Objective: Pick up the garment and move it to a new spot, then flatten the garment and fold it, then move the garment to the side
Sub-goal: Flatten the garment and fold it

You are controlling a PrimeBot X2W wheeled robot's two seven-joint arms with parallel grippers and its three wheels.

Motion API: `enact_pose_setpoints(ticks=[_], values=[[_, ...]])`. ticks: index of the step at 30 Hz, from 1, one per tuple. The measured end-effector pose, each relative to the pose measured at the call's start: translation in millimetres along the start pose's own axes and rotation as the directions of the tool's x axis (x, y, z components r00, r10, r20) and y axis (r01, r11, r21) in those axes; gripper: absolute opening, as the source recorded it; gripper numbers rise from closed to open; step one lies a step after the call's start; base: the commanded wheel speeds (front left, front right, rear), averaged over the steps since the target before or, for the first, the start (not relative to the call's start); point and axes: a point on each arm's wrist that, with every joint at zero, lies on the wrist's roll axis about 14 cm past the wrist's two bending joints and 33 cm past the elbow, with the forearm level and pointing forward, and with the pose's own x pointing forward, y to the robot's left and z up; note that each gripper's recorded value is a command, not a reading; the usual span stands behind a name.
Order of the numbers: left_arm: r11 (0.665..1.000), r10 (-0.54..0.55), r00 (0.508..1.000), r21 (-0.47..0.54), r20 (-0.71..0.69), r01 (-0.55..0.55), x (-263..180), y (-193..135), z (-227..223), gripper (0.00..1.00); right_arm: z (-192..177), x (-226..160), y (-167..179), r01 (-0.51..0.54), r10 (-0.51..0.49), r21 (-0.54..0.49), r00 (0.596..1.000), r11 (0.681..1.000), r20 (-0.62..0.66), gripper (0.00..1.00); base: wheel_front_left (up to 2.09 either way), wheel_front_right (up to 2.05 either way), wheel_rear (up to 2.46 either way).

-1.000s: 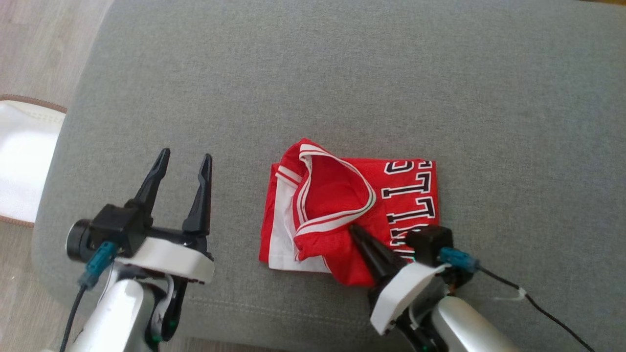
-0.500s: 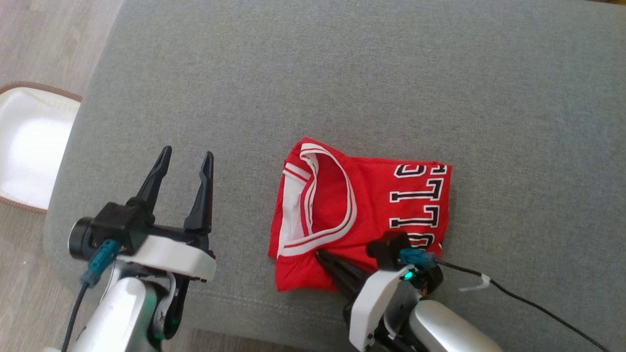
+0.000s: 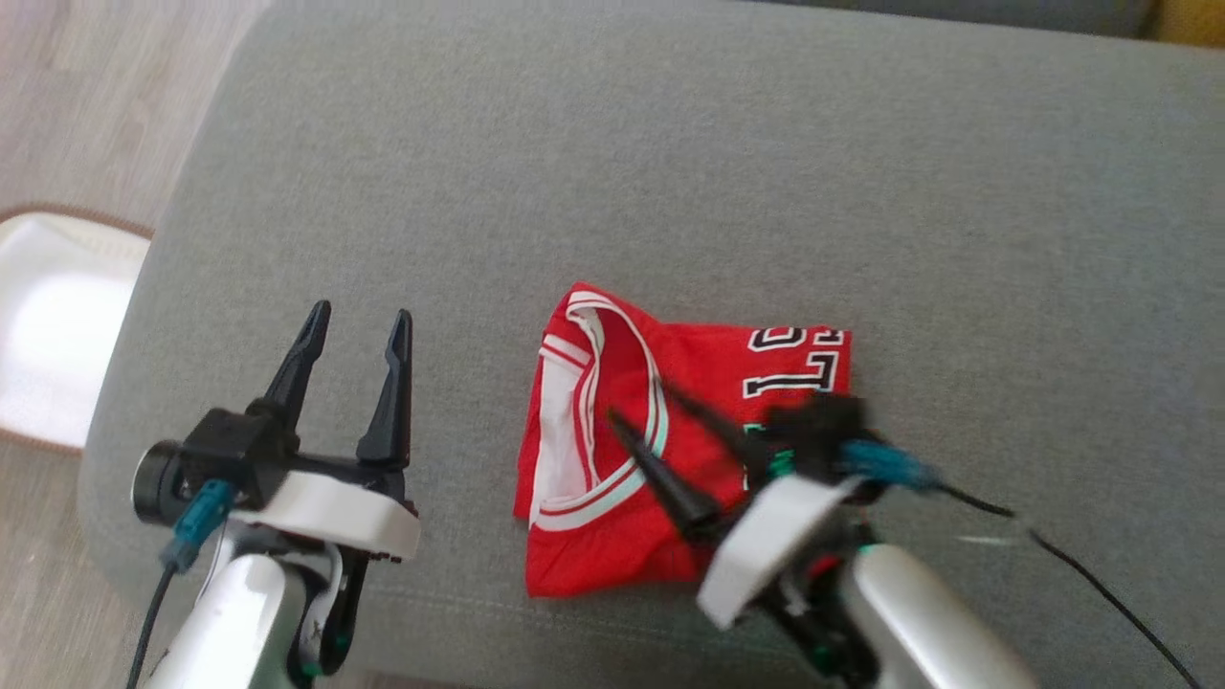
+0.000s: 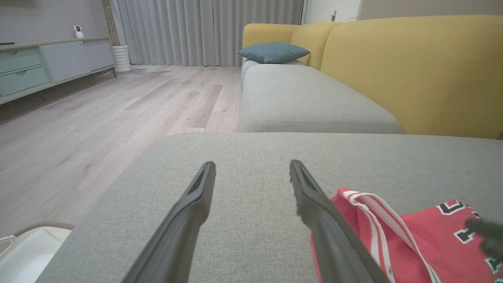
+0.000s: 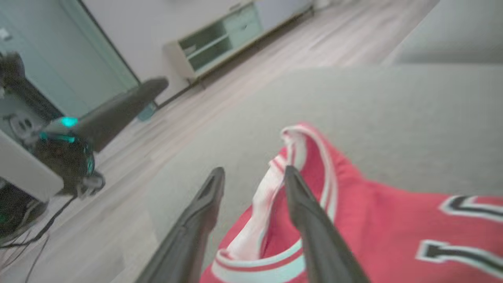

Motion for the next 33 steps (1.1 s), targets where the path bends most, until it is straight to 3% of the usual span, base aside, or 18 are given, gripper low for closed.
enact_pose_setpoints(ticks=[3, 5, 6, 12, 20, 26, 33], values=[[1.0, -0.008, 1.0, 0.002, -0.004, 0.008, -3, -3, 0, 1.0, 28, -25, -32, 0.141, -0.138, -0.014, 0.982, 0.99, 0.13, 1.0, 0.0, 0.0, 0.0], [1.0, -0.019, 1.0, 0.003, 0.001, 0.019, -4, -6, 2, 1.0, 43, -49, -59, 0.256, -0.247, -0.015, 0.947, 0.967, 0.204, 1.0, 0.0, 0.0, 0.0], [1.0, -0.019, 1.0, 0.003, 0.001, 0.019, -4, -6, 2, 1.0, 43, -49, -59, 0.256, -0.247, -0.015, 0.947, 0.967, 0.204, 1.0, 0.0, 0.0, 0.0], [0.999, -0.053, 0.999, 0.014, 0.01, 0.053, -2, -16, 9, 1.0, 74, -128, -121, 0.534, -0.502, 0.002, 0.793, 0.845, 0.346, 1.0, 0.0, 0.0, 0.0], [0.996, -0.084, 0.996, 0.021, 0.009, 0.084, -11, -27, 14, 1.0, 77, -197, -138, 0.687, -0.642, 0.032, 0.659, 0.726, 0.392, 1.0, 0.0, 0.0, 0.0], [0.994, -0.108, 0.994, 0.027, 0.006, 0.108, -24, -34, 17, 1.0, 70, -222, -128, 0.716, -0.671, 0.04, 0.633, 0.697, 0.387, 1.0, 0.0, 0.0, 0.0], [0.995, -0.088, 0.996, 0.04, 0.006, 0.088, -35, -29, 20, 1.0, 67, -230, -119, 0.717, -0.672, 0.038, 0.631, 0.696, 0.387, 1.0, 0.0, 0.0, 0.0]])
